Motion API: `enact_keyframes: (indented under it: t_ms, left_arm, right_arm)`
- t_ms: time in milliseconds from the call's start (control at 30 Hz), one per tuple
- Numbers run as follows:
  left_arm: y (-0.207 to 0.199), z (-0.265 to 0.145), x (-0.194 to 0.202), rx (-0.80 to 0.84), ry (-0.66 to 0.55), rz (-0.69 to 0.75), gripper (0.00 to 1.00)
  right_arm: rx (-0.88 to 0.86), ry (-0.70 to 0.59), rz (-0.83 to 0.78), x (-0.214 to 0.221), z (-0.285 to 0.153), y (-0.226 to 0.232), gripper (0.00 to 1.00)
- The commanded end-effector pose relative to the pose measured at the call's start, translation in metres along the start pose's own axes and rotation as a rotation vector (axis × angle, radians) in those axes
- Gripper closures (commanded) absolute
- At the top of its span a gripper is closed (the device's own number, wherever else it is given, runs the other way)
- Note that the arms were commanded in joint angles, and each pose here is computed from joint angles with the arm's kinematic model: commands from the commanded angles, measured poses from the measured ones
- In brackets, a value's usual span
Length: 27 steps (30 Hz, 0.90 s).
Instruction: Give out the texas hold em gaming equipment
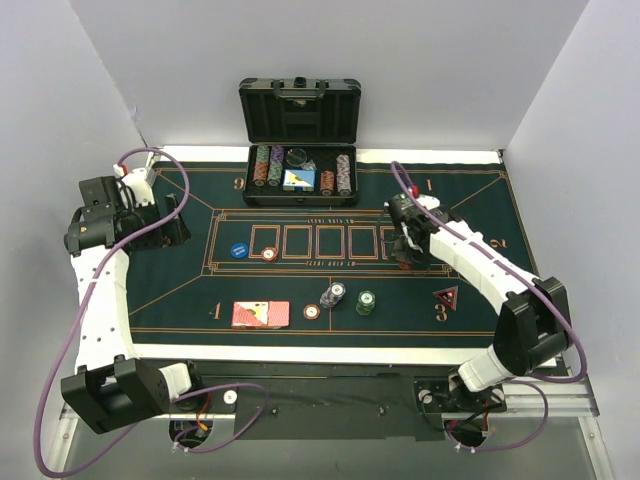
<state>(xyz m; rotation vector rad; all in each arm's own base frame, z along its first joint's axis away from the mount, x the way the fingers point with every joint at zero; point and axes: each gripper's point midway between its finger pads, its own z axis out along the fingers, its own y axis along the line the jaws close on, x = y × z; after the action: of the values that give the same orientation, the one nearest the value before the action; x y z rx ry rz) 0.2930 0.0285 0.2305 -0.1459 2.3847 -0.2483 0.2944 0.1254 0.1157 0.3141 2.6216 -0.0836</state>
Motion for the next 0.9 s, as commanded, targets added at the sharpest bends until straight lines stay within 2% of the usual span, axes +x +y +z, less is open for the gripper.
enact_keyframes:
  t_ms: [0,233,667,733,767,833,867]
  left_arm:
    - [0.001,0.001,-0.013,0.01,-0.049,0.011,0.04]
    - [0.001,0.0,-0.012,0.01,-0.048,0.012,0.04]
    - [-0.002,-0.004,-0.012,0.015,-0.053,0.017,0.04]
    - [-0.001,-0.004,-0.013,0.013,-0.054,0.015,0.04]
    - [-0.001,-0.004,-0.012,0.014,-0.052,0.014,0.04]
    - [-0.002,-0.004,-0.011,0.016,-0.049,0.014,0.04]
    - [-0.002,-0.004,-0.011,0.016,-0.048,0.014,0.04]
  right_arm:
    - [0.088,0.003,0.043,0.01,0.022,-0.038,0.95]
    - [0.177,0.069,0.115,0.04,0.074,-0.063,0.96]
    - [0.305,0.088,0.139,0.059,0.094,-0.09,0.95]
    - [0.305,0.095,0.139,0.061,0.095,-0.09,0.87]
    - [0.301,0.095,0.14,0.061,0.095,-0.089,0.74]
    - [0.289,0.098,0.138,0.061,0.092,-0.088,0.6]
    - [0.281,0.091,0.139,0.058,0.087,-0.087,0.59]
